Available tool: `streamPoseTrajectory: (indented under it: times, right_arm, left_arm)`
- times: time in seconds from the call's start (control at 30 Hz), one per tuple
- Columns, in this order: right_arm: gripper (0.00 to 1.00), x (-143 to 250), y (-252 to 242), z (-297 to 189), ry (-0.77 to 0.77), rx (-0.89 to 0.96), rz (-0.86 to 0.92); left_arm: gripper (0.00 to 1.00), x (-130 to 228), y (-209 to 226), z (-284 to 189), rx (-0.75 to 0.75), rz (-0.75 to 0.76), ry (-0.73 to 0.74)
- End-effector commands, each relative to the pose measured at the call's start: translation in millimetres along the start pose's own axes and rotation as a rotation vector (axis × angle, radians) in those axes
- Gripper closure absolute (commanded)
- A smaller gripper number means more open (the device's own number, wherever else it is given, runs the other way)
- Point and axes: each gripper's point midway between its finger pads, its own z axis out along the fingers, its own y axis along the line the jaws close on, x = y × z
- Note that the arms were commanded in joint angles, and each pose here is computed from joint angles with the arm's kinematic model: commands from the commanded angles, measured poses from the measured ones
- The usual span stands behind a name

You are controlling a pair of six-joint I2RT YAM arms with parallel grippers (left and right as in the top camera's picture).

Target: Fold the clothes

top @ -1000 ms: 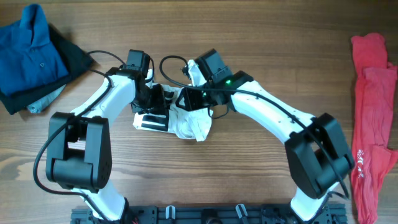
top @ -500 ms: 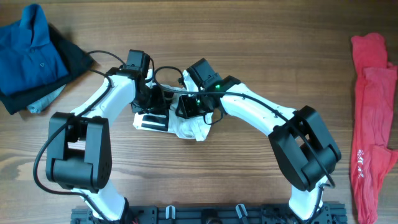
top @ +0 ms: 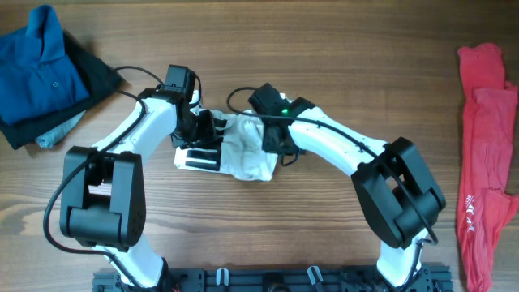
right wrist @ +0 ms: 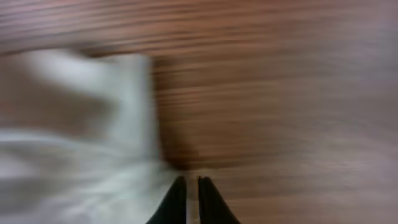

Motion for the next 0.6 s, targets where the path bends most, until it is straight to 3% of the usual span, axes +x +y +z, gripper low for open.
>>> streamPoseTrajectory:
  times: [0.0,0.07,0.23,0.4,0.57]
  right_arm:
    - [0.93,-15.5,-15.0,-3.4,-0.046,0.033,0.056]
    - [0.92,-21.3,0.4,-18.8,-0.071,-0.051,-0.052]
    - [0.91,-40.3,18.6,-76.9,-0.201,-0.195,-0.115]
    - [0.83,-41.4,73.3,-129.1,-0.272,-0.522,-0.329]
    - [0.62,-31.5,81.8,-106.7,-0.225,-0.502,-0.351]
  left_arm:
    - [0.5,18.2,17.4,17.6,-0.063,-0.023,0.061]
    - [0.5,18.1,17.4,17.7,-0.063,-0.023,0.061]
    - [0.5,18.1,17.4,17.7,-0.063,-0.023,0.061]
    - [0.5,18.0,17.3,17.7,-0.062,-0.023,0.06]
    - [0.5,18.1,17.3,17.7,-0.062,-0.023,0.061]
